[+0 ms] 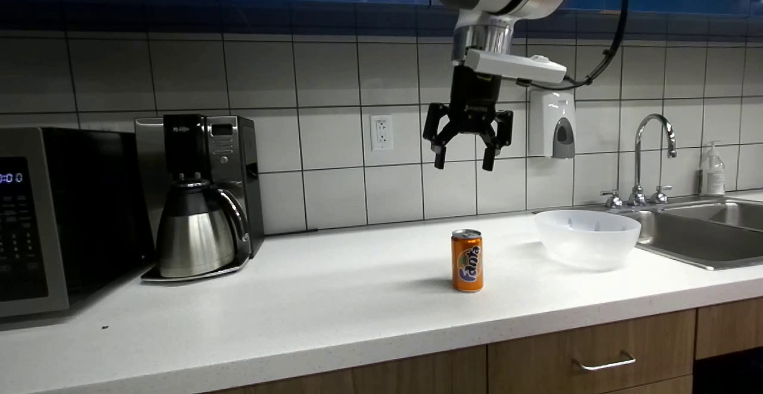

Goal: Remove the can from the bowl

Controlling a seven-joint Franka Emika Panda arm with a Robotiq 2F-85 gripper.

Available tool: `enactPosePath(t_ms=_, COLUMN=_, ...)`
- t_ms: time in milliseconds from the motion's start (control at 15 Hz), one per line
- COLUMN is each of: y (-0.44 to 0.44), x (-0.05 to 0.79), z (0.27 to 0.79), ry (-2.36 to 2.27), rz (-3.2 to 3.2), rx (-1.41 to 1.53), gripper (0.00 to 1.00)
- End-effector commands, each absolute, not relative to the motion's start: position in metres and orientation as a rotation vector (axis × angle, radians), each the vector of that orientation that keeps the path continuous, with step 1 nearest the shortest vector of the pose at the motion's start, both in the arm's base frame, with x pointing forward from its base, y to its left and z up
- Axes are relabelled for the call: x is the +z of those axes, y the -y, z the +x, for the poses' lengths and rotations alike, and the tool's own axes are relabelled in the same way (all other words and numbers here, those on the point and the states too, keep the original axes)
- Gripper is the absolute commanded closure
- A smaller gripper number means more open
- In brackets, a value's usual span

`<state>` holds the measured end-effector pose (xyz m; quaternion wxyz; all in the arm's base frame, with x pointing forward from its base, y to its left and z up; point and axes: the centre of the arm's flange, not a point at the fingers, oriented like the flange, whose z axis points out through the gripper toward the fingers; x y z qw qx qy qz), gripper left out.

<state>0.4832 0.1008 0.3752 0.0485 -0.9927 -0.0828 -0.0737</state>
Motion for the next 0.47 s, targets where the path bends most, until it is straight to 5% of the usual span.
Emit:
enactPosePath(t_ms=0, y=-0.083, x=0.413, z=0.435, ry=0.297, rz=-3.016, rx=-0.173, gripper=0.0)
enactPosePath(t_ms=400, y=-0.087, x=0.414, z=0.436, ry=0.266, rz=-3.029, rx=-0.179, gripper=0.0)
